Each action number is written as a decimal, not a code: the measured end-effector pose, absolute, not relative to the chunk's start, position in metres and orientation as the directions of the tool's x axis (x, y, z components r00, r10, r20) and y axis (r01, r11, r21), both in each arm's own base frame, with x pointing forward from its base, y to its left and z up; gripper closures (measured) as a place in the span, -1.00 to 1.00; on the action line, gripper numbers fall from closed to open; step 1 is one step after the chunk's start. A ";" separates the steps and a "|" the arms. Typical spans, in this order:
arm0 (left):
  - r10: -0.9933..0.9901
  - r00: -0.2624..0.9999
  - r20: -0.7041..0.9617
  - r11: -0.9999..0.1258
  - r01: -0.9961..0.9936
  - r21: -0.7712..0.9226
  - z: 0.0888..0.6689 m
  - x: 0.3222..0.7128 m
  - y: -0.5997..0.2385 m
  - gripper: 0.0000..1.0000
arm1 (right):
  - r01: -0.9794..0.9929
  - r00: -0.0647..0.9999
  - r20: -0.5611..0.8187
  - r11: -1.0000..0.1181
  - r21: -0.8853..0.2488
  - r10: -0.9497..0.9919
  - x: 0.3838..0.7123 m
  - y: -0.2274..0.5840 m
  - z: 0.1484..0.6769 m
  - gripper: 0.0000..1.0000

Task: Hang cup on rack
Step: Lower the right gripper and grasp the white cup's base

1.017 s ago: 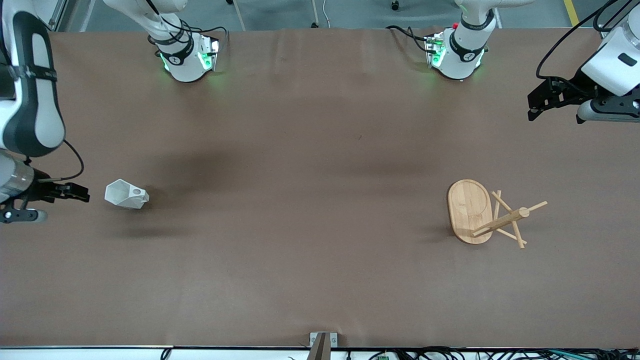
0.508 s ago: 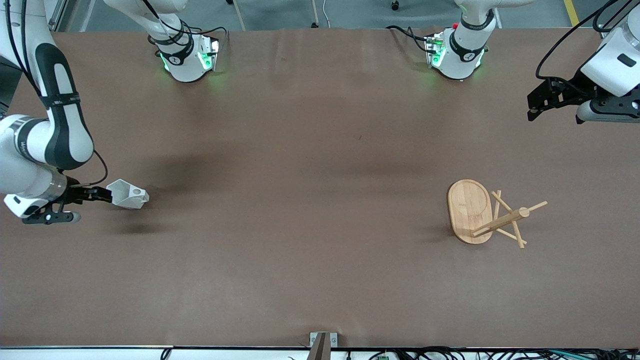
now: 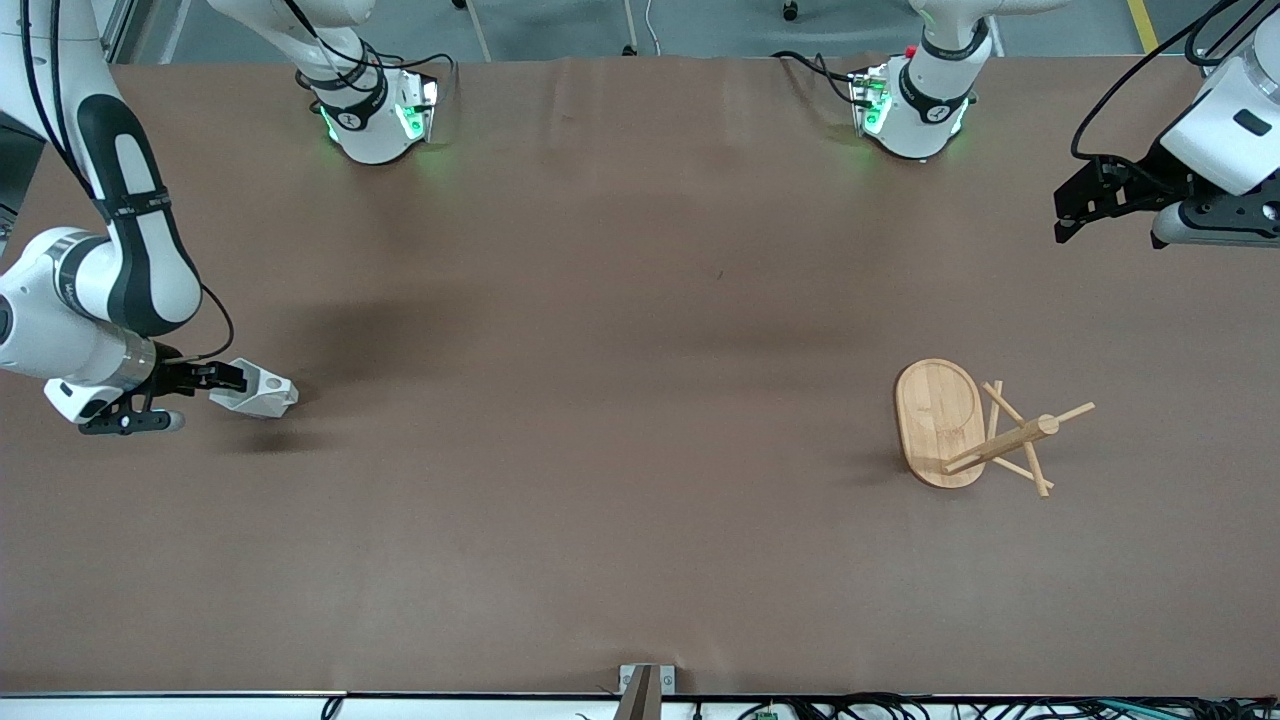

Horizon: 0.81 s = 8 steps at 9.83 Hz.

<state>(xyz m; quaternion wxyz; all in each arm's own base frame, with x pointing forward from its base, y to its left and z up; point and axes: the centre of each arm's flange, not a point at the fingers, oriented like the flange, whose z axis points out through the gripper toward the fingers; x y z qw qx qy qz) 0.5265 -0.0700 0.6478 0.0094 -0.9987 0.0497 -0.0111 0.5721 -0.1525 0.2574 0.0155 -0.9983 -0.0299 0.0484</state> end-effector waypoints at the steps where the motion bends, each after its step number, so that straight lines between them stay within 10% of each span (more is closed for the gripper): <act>1: -0.100 0.995 0.021 -0.995 -0.099 -0.020 0.648 0.526 -0.070 -1.00 | 0.085 0.993 -0.082 -0.996 -0.031 0.087 0.573 -0.153 0.256 -0.44; 5: -0.099 0.995 0.021 -0.995 -0.099 -0.020 0.648 0.527 -0.070 -1.00 | 0.162 0.984 -0.069 -0.986 -0.029 0.164 0.573 -0.156 0.244 0.85; 8: -0.099 0.995 0.021 -0.995 -0.099 -0.020 0.647 0.527 -0.070 -1.00 | 0.163 0.984 -0.069 -0.986 -0.035 0.165 0.575 -0.152 0.249 0.92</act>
